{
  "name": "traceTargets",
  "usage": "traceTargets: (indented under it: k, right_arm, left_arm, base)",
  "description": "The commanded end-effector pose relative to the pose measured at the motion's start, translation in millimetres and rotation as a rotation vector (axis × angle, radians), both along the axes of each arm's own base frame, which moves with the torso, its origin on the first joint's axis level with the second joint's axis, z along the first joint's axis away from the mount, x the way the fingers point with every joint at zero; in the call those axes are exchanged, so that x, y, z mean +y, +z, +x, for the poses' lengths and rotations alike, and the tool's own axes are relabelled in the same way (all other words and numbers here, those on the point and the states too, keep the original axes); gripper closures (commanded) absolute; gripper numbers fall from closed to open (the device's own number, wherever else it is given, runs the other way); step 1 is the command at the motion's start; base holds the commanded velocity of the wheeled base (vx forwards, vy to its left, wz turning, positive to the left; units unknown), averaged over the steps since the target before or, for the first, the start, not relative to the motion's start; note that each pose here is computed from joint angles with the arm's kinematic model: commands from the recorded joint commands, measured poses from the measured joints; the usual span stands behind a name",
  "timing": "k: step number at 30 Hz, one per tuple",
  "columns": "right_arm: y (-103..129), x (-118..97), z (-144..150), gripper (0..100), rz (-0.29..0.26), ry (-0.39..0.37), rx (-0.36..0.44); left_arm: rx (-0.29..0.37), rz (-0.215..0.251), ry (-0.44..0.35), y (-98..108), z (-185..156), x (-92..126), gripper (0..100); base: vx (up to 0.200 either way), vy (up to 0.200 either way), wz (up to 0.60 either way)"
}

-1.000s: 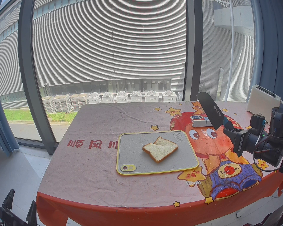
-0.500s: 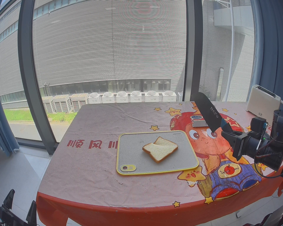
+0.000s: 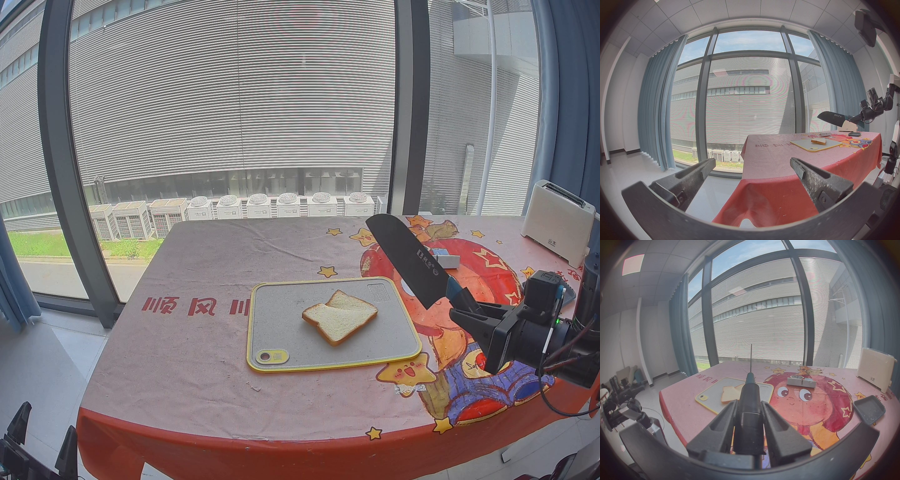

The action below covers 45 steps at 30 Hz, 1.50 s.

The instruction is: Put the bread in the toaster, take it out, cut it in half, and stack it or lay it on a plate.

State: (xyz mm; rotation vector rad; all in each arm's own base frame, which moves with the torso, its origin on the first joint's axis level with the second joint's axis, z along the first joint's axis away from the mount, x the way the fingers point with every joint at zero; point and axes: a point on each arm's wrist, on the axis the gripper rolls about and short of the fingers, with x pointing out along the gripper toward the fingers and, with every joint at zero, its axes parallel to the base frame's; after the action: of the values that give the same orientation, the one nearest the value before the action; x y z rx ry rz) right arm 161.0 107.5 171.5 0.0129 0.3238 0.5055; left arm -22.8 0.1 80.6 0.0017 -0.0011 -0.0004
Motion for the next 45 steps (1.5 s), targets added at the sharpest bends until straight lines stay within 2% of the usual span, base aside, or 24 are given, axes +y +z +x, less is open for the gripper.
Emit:
traceTargets:
  k: [1,8,12,19,25,31,45]
  right_arm:
    - [0.6,1.5,-4.5,100,-0.005,0.023,-0.01]
    - [3.5,-0.8,2.0,100,0.016,0.061,-0.006]
    - [8.9,-4.8,11.8,100,0.031,0.054,-0.02]
    - [4.0,-11.0,2.9,100,0.025,0.051,-0.008]
    - [10.2,-8.1,3.7,100,0.037,0.062,-0.029]
    - [5.4,-1.5,-1.8,100,0.025,0.097,-0.013]
    - [9.7,-2.2,-5.4,100,0.039,0.114,-0.031]
  left_arm:
    - [0.016,0.0,0.0,-4.3,1.2,0.0,0]
    - [0.016,0.0,0.0,-4.3,1.2,0.0,0]
    - [0.016,0.0,0.0,-4.3,1.2,0.0,0]
    - [0.018,0.0,0.0,-4.8,1.3,0.0,0]
    - [0.015,0.0,0.0,-4.2,1.2,0.0,0]
    - [0.016,0.0,0.0,-4.3,1.2,0.0,0]
    - [0.015,0.0,0.0,-4.2,1.2,0.0,0]
  base:
    - [0.0,0.0,0.0]
    - [0.0,0.0,0.0]
    - [0.0,0.0,0.0]
    - [0.0,0.0,0.0]
    - [0.0,0.0,0.0]
    - [0.0,0.0,0.0]
    - [0.0,0.0,0.0]
